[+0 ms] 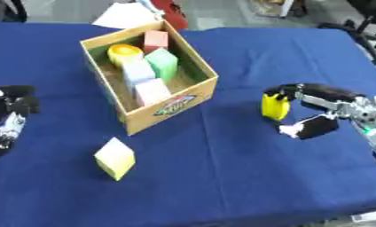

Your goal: Pick up objects on the table and place them in the box.

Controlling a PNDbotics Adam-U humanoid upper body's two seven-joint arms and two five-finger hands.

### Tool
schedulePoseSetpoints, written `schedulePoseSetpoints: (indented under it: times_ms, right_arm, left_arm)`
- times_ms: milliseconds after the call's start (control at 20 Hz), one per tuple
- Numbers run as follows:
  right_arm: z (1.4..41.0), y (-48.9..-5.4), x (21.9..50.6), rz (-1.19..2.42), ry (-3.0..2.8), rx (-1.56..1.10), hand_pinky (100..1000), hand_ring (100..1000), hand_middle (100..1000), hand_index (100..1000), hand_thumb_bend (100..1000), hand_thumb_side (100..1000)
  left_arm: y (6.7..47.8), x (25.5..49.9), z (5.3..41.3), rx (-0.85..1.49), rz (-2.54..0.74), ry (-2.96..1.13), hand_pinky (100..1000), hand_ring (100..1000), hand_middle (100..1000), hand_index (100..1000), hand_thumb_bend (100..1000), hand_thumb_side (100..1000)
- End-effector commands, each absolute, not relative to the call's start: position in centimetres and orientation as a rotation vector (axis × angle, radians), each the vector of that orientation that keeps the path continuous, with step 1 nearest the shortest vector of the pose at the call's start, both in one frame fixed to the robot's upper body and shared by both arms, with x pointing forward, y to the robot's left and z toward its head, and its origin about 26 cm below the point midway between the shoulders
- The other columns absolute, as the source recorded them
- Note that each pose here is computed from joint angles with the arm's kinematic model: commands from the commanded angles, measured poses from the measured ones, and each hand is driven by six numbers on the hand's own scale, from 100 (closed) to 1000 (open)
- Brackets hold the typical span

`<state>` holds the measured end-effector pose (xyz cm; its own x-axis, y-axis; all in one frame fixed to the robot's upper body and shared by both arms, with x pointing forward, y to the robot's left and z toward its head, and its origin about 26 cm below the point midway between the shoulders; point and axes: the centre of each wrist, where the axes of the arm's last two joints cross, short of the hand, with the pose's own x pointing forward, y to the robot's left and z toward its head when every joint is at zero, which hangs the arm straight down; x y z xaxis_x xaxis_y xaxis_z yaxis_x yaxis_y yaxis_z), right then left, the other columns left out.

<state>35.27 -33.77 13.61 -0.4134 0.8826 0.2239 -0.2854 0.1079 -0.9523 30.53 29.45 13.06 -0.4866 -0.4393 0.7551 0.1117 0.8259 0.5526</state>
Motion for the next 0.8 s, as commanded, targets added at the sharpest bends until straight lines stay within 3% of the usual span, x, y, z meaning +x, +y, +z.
schedulePoseSetpoints:
  times_ms: [50,800]
  right_arm:
    - [14.6,-34.8,35.7,1.463,-1.418,-0.759,850,891,916,1000,181,528]
    - [13.9,-35.9,37.0,1.444,-1.314,-0.922,865,906,918,1000,209,536]
  left_arm:
    - [29.7,30.5,13.7,0.266,-0.688,-1.991,738,615,587,782,129,653]
    - [29.6,30.6,14.0,0.265,-0.694,-2.001,739,617,589,782,115,656]
